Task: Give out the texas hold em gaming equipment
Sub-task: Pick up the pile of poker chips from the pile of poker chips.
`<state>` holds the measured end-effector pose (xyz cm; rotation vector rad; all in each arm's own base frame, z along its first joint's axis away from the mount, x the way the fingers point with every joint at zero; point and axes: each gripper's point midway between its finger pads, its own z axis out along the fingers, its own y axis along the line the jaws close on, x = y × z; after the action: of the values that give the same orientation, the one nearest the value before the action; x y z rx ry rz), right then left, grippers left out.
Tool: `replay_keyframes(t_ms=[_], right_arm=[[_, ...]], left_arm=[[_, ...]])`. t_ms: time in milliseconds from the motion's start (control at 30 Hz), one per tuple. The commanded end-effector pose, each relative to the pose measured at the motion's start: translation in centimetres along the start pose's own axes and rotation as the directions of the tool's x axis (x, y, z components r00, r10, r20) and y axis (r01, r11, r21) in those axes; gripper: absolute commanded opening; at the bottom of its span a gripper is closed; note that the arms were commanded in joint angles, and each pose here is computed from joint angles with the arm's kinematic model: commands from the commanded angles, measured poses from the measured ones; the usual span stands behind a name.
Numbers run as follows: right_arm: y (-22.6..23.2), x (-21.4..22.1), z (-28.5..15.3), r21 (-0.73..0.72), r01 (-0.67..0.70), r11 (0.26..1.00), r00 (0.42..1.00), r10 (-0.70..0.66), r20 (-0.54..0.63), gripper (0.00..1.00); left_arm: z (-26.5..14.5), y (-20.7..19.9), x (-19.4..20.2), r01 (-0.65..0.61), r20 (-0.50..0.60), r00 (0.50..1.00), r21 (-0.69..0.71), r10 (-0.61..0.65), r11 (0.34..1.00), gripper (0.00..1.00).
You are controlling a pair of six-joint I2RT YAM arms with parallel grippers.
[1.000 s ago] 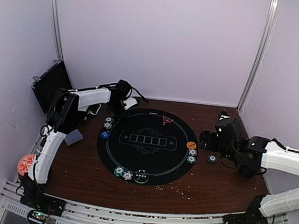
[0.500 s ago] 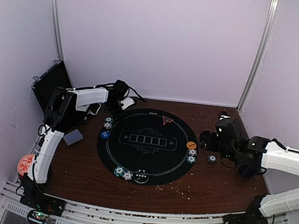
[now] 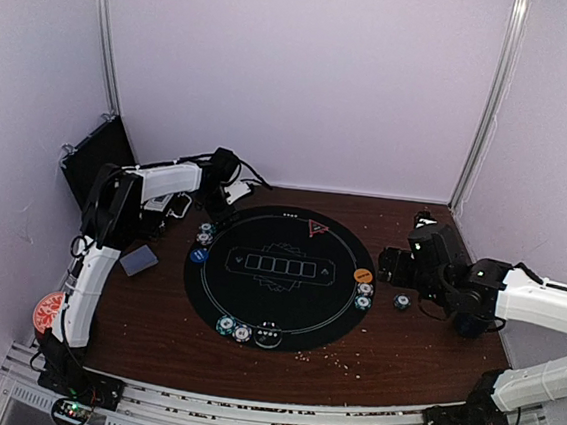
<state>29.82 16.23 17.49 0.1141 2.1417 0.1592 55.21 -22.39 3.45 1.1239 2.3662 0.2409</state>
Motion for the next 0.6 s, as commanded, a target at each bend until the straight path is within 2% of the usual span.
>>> replay_keyframes(t_ms=[0, 167, 367, 567], right_arm=[[-0.7, -0.1, 0.1, 0.028, -0.005, 1.000, 1.000, 0.004, 0.015, 0.96], [-0.7, 0.0, 0.1, 0.031, -0.003, 1.000, 1.000, 0.003, 0.014, 0.96], [-0.7, 0.2, 0.4, 0.036, 0.005, 0.999, 1.000, -0.005, 0.007, 0.97], [-0.8, 0.6, 1.0, 0.065, 0.018, 0.998, 1.000, -0.018, -0.012, 0.97]], left_arm=[[-0.7, -1.8, 0.8, -0.044, -0.042, 0.998, 0.084, 0.048, 0.995, 0.82], [-3.6, -3.3, -3.0, -0.094, 0.068, 0.994, 0.097, 0.087, 0.991, 0.98], [-10.9, -2.0, -7.1, -0.062, 0.234, 0.971, 0.084, 0.041, 0.995, 0.98], [-17.9, -1.1, -6.8, -0.045, 0.357, 0.934, 0.049, 0.025, 0.998, 0.98]])
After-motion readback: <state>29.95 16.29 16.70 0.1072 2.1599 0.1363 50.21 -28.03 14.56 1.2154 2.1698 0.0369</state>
